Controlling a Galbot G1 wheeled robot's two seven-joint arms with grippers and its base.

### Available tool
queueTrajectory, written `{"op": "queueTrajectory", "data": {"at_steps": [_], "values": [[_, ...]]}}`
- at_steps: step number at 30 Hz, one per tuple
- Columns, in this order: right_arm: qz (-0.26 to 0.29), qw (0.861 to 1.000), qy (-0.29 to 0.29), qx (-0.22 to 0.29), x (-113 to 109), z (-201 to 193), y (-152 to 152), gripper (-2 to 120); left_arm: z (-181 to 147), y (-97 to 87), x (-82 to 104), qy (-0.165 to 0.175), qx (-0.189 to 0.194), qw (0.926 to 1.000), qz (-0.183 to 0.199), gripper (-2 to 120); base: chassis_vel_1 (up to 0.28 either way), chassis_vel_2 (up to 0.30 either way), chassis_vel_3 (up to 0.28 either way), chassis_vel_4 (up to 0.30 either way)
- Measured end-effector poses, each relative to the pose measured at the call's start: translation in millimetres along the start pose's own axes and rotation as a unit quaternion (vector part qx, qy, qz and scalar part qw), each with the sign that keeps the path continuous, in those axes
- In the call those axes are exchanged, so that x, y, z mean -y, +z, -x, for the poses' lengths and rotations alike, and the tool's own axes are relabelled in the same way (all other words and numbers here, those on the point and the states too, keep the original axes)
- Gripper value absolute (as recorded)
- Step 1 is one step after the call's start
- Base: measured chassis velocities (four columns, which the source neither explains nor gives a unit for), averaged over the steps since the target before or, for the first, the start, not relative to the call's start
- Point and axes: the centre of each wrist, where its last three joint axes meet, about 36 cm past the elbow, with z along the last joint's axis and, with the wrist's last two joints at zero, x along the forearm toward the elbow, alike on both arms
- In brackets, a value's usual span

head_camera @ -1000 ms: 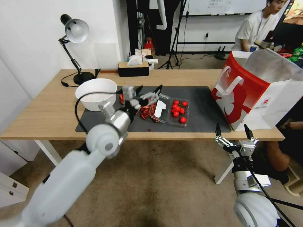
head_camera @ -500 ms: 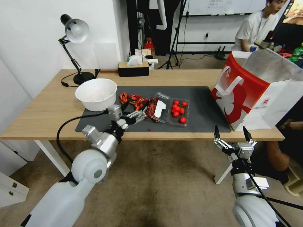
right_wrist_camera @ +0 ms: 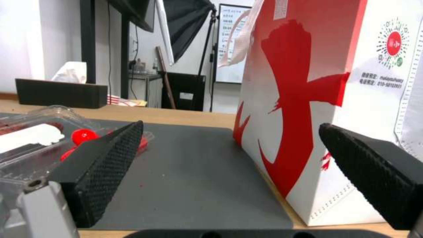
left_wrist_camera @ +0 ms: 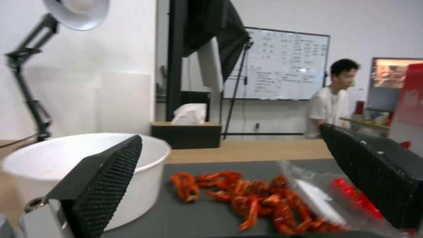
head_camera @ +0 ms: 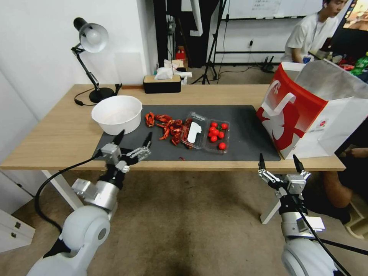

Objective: Pick up the trash from the table and place it into the takeout bag.

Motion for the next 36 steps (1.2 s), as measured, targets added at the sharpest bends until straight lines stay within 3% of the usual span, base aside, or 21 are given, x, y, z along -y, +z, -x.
{"op": "queueTrajectory", "data": {"at_steps": [9, 17, 36], "values": [[-0.004, 1.0, -0.001, -0.006, -0.7, -5.4, 2.3, 100, -36.3, 27.3, -9.0, -0.057, 0.006, 0.9976, 0.039, 100, 0.0, 0.0, 0.0, 0.0], [-0.007, 1.0, 0.0, -0.007, -0.9, -9.0, 1.2, 100, -54.2, 38.9, -17.1, -0.087, 0.005, 0.9936, 0.072, 100, 0.0, 0.0, 0.0, 0.0], [-0.025, 1.0, 0.001, -0.017, -2.4, -23.1, 3.8, 100, -75.6, 61.1, -10.7, -0.102, -0.003, 0.9911, 0.085, 100, 0.0, 0.0, 0.0, 0.0]]}}
